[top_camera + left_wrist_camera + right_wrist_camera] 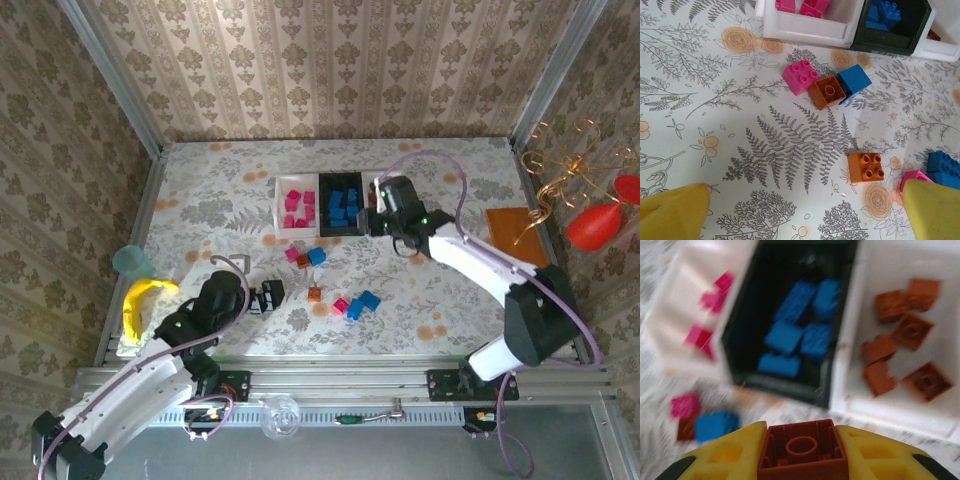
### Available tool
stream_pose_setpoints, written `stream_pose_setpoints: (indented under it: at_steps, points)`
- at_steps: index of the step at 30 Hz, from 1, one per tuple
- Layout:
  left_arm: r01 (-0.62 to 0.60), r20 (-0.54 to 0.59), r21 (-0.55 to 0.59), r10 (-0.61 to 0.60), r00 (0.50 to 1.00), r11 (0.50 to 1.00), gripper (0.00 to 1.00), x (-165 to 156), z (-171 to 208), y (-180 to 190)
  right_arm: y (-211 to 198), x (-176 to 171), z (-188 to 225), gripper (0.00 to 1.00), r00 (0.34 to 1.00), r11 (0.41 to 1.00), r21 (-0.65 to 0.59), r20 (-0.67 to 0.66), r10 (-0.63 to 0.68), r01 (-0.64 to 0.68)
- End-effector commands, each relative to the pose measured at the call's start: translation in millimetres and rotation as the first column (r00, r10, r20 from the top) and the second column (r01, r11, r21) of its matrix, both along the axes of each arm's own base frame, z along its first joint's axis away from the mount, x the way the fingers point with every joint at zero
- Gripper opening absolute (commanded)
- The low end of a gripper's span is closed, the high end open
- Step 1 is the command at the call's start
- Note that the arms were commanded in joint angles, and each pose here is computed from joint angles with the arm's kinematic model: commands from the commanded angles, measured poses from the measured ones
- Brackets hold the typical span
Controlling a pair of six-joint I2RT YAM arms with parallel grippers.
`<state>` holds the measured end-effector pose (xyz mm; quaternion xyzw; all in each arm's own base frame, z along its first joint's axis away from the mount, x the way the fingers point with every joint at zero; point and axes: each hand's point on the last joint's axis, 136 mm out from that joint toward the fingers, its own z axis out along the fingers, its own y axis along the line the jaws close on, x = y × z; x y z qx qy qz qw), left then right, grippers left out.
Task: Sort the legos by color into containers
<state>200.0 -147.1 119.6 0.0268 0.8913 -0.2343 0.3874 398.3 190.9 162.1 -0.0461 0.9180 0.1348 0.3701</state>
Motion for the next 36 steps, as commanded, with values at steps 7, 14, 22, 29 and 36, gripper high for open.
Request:
stream_pose_setpoints:
  at_steps: [7,14,22,29,36]
  points:
    - [0.014,-0.010,-0.029,-0.014,1.000,0.999,1.00,3,3,-8,-48,67,-34,0.28,0.937,0.933,-0.153,-0.077,-0.340,0.326]
    - [0.064,-0.045,-0.015,-0.065,0.997,0.998,1.00,3,-5,-21,-34,90,-41,0.58,0.929,0.937,-0.100,-0.133,-0.346,0.335]
    - [0.174,-0.091,0.039,-0.170,0.981,0.984,0.96,0,-20,-55,-26,75,-5,0.73,0.950,0.951,-0.059,-0.065,-0.306,0.303]
    - [0.280,-0.141,0.140,-0.261,0.955,0.950,0.91,-2,-45,-91,-10,20,-14,0.74,0.971,0.970,-0.059,-0.044,-0.237,0.234]
    - [0.318,-0.132,0.291,-0.292,0.947,0.902,0.83,14,-57,-118,-17,-19,-17,0.74,0.973,0.974,-0.014,-0.039,-0.228,0.228]
